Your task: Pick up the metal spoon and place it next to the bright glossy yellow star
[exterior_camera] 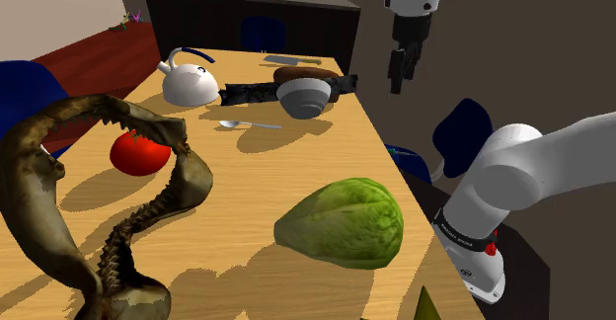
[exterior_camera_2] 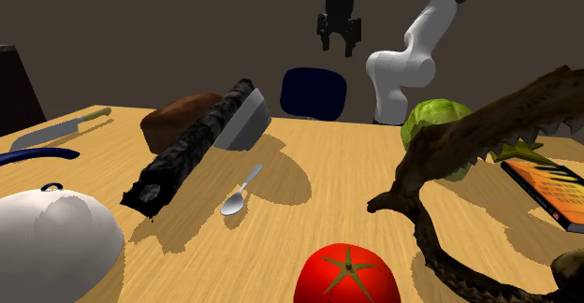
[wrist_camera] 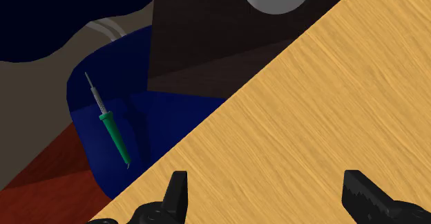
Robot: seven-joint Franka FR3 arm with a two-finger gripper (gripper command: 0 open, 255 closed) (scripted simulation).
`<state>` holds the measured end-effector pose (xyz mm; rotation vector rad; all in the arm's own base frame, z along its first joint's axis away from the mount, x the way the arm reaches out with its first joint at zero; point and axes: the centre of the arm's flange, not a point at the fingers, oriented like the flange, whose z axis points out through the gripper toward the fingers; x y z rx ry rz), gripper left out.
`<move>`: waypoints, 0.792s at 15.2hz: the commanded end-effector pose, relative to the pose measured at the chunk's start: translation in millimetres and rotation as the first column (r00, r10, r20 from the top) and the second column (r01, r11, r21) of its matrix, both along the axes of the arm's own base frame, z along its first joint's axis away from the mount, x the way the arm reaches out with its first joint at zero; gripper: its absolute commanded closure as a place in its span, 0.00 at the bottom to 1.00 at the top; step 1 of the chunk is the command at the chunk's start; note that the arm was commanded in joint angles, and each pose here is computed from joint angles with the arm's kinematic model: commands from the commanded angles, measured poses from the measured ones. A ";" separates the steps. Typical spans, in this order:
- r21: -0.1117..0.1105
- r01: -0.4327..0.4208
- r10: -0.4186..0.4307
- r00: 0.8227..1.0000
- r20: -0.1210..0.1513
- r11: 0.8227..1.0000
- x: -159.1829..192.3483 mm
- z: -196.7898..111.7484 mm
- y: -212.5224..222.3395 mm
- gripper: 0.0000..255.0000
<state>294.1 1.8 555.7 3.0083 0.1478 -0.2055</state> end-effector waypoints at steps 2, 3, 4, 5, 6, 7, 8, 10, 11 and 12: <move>-0.001 -0.015 0.015 1.000 -0.002 1.000 12.2 -4.8 2.8 0.00; -0.002 -0.029 0.029 1.000 -0.004 1.000 24.3 -9.5 5.7 0.00; -0.003 -0.044 0.043 0.999 -0.007 0.999 36.3 -14.4 8.8 0.00; -0.004 -0.058 0.058 0.998 -0.009 0.998 48.3 -19.2 12.1 0.00; -0.005 -0.072 0.072 0.997 -0.011 0.997 60.2 -24.1 15.5 0.00; -0.005 -0.087 0.087 0.996 -0.013 0.996 72.1 -29.0 19.2 0.00; -0.006 -0.101 0.101 0.995 -0.015 0.995 83.9 -33.9 22.9 0.00; -0.008 -0.130 0.130 0.991 -0.020 0.991 107.3 -43.9 31.0 0.00; -0.008 -0.145 0.144 0.989 -0.022 0.989 118.9 -48.9 35.3 0.00; -0.009 -0.159 0.159 0.987 -0.025 0.987 130.4 -54.0 39.7 0.00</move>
